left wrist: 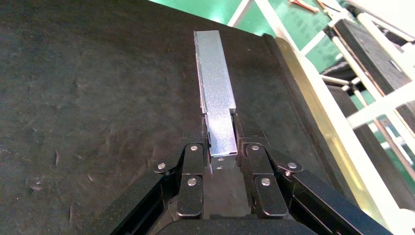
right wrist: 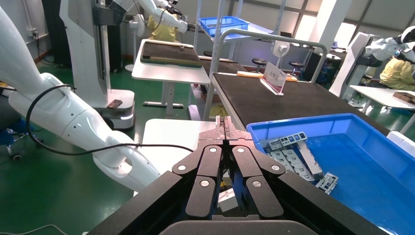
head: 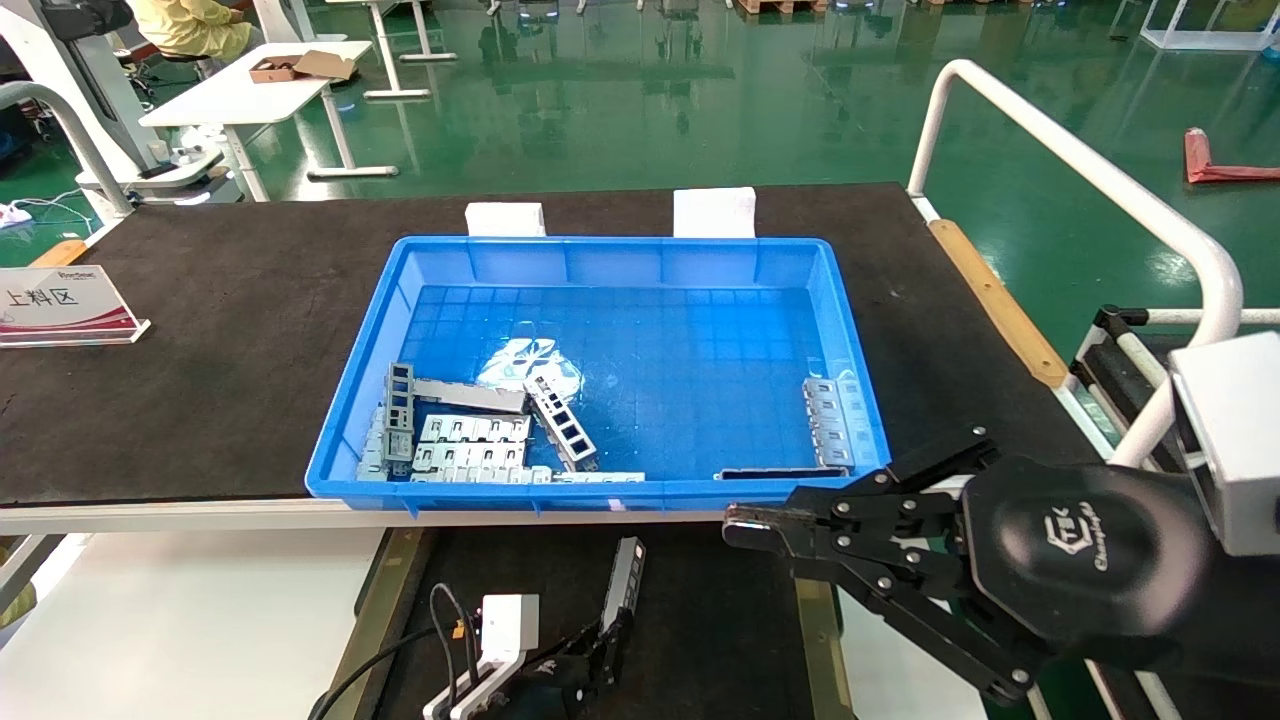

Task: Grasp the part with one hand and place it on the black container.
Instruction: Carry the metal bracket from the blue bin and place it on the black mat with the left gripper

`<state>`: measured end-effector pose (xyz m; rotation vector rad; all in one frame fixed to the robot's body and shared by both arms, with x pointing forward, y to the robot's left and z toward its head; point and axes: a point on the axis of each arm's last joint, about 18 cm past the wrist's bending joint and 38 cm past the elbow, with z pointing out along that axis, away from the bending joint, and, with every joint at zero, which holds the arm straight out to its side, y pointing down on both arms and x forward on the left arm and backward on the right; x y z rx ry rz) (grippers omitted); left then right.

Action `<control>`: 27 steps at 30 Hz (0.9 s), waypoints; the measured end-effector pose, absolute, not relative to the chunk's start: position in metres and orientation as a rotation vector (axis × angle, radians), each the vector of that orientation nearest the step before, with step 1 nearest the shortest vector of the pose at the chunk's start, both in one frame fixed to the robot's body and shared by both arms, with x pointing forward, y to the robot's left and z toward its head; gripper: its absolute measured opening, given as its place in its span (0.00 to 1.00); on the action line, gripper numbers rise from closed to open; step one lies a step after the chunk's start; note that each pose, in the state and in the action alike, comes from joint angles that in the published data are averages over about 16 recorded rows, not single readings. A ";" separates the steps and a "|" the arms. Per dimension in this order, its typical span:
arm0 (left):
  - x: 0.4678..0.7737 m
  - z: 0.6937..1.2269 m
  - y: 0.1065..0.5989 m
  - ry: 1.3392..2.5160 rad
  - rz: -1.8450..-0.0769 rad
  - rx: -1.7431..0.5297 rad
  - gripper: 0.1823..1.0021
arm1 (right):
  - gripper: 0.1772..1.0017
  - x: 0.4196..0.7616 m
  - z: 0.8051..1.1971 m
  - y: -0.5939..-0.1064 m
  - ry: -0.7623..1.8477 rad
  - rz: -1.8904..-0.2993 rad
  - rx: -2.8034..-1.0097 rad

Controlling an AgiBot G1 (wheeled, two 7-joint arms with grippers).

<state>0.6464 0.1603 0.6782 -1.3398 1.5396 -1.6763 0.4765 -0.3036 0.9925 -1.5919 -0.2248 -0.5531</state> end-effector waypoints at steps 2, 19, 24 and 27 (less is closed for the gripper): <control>0.649 0.678 0.159 1.526 -1.671 -1.350 0.12 | 0.02 0.476 0.993 -0.304 -0.225 -0.553 -1.592; 0.659 0.668 0.151 1.467 -1.649 -1.415 0.12 | 0.02 0.476 0.993 -0.304 -0.225 -0.553 -1.592; 0.659 0.665 0.150 1.466 -1.645 -1.419 0.12 | 0.02 0.476 0.993 -0.304 -0.225 -0.553 -1.592; 0.659 0.664 0.149 1.468 -1.643 -1.418 0.12 | 0.02 0.476 0.993 -0.304 -0.225 -0.553 -1.592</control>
